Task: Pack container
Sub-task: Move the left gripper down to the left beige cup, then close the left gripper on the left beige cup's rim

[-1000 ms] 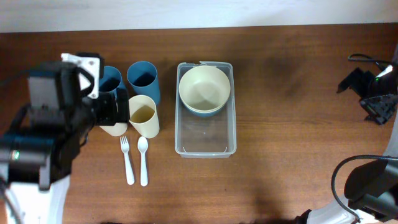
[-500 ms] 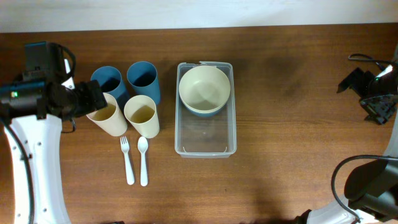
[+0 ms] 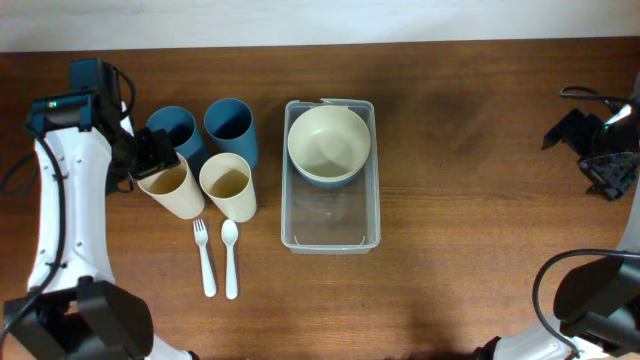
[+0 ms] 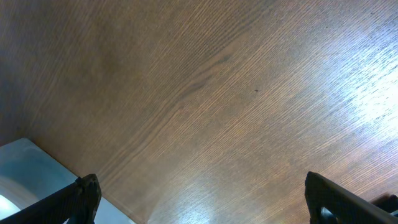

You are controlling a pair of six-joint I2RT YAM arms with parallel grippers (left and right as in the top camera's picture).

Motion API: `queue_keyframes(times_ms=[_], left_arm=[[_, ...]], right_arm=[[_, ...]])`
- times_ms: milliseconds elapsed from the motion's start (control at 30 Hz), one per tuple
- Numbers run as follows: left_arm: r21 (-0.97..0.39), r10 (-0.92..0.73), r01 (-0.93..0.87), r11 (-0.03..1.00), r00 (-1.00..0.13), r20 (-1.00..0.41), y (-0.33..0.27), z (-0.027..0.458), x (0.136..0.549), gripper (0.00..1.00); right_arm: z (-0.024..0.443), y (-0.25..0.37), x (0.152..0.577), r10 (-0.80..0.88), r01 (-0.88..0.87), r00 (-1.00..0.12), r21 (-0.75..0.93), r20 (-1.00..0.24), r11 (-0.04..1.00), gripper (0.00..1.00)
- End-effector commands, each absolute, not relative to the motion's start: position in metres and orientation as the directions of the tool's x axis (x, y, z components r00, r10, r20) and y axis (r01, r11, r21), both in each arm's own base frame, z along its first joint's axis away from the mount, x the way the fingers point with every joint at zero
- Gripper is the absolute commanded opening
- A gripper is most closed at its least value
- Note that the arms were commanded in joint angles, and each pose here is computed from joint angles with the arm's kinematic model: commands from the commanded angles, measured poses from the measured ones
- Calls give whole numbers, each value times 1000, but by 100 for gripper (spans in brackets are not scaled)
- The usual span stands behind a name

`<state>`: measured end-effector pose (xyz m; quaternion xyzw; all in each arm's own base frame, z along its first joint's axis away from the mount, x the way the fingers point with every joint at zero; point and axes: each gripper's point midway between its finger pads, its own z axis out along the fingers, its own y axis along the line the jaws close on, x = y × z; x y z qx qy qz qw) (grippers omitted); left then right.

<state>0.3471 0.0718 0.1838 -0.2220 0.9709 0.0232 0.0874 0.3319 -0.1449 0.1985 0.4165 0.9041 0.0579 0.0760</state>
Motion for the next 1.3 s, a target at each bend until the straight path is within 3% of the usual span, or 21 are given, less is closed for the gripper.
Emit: queue_keyframes(times_ms=[0,400,533,600,633,800,933,1267], left_arm=[[-6,-481,-486,874,-862,-159,81,178,347,96],[21,-522,-524,852,-851,-51,92,130,335,92],[24,-522,-524,852,-851,-50,94,123,338,72],[21,-522,-524,852,-851,-61,95,121,341,44],[23,-522,-524,851,-851,-65,95,121,342,36],[20,-521,-524,851,-850,-75,96,121,345,29],[22,-522,-524,851,-851,-66,95,121,342,4],[25,-501,-504,864,-863,-60,93,130,336,1]], right_arm=[[210,-147,331,758,738,-640,176,-125,652,99],[210,-147,331,758,738,-640,176,-125,652,99],[210,-147,331,758,738,-640,176,-125,652,99],[210,-147,331,758,738,-640,176,-125,652,99],[210,-147,331,758,738,-640,176,-125,652,99],[210,-147,331,758,738,-640,176,-125,652,99],[210,-147,331,758,738,-640,176,-125,652,99],[210,-147,331,758,738,-640,176,-125,652,99]])
